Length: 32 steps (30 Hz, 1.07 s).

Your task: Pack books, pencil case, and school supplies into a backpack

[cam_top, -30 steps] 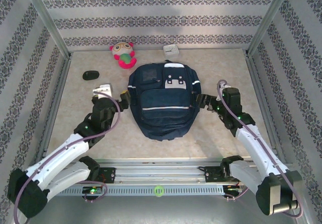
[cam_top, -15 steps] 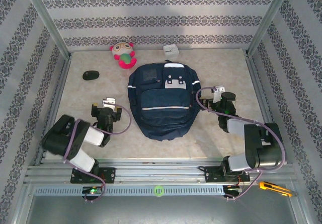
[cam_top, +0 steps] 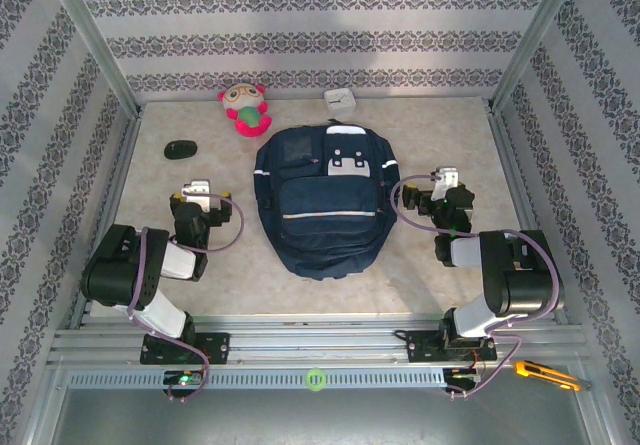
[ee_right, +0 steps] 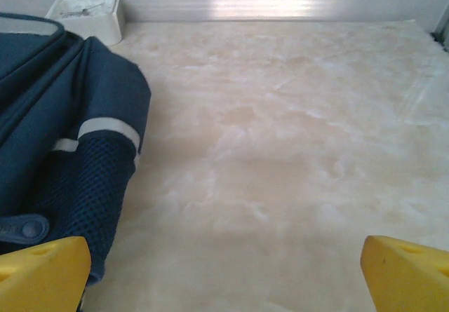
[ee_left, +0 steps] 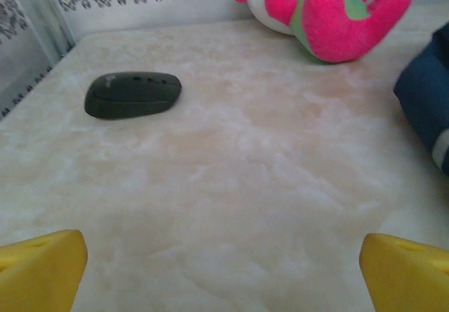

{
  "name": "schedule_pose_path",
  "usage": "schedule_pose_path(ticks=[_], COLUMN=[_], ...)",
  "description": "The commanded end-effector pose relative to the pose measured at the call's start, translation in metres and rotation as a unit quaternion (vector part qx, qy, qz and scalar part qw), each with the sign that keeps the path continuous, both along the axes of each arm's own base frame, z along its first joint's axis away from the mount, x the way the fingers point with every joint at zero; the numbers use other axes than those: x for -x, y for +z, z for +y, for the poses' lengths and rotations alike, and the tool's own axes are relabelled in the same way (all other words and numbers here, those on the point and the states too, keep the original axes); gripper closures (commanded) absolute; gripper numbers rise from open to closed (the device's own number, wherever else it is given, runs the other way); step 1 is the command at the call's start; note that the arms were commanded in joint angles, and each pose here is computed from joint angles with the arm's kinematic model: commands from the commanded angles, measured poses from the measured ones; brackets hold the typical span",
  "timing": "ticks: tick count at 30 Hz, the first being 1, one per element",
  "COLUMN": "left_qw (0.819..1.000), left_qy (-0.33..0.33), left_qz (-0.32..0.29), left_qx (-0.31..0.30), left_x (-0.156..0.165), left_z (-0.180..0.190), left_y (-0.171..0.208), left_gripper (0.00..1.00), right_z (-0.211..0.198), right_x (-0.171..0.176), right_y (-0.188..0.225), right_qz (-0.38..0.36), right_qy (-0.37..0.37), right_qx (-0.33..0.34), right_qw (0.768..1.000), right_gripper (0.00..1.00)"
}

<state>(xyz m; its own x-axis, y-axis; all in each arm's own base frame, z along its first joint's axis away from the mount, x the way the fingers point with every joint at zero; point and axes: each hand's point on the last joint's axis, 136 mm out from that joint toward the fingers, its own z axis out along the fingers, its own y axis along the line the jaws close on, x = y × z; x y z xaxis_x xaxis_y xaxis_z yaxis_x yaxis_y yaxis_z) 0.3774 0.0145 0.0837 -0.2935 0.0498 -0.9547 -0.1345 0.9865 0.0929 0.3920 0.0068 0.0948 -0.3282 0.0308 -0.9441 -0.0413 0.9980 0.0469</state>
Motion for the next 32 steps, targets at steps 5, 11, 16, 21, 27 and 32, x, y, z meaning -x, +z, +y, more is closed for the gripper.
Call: schedule_pose_path(ticks=[5, 11, 16, 21, 27, 32], left_qw=[0.999, 0.999, 0.999, 0.999, 1.000, 1.000], left_qy=[-0.023, -0.032, -0.033, -0.033, -0.022, -0.020], left_qz=[0.016, 0.010, 0.010, 0.011, 0.014, 0.012], left_qx=[0.014, 0.011, 0.011, 0.011, 0.013, 0.012], left_x=[-0.020, -0.020, -0.020, -0.020, -0.020, -0.020], left_z=[-0.007, -0.009, -0.010, -0.010, -0.006, -0.006], left_y=[0.006, 0.007, 0.007, 0.007, 0.006, 0.006], left_gripper=[0.01, 0.01, 0.01, 0.01, 0.01, 0.01], right_z=[-0.008, -0.006, -0.006, -0.007, -0.007, -0.001], right_x=[-0.006, -0.007, -0.007, -0.006, -0.006, -0.006], right_y=[0.013, 0.012, 0.012, 0.012, 0.013, 0.013], right_qz=[-0.022, -0.022, -0.021, -0.022, -0.023, -0.022], right_qy=[-0.024, -0.018, -0.018, -0.016, -0.014, 0.007], right_qx=[-0.003, -0.003, -0.004, -0.010, -0.012, -0.014], right_qw=[0.999, 1.000, 1.000, 1.000, 1.000, 1.000], right_gripper=[0.02, 0.02, 0.02, 0.02, 0.02, 1.00])
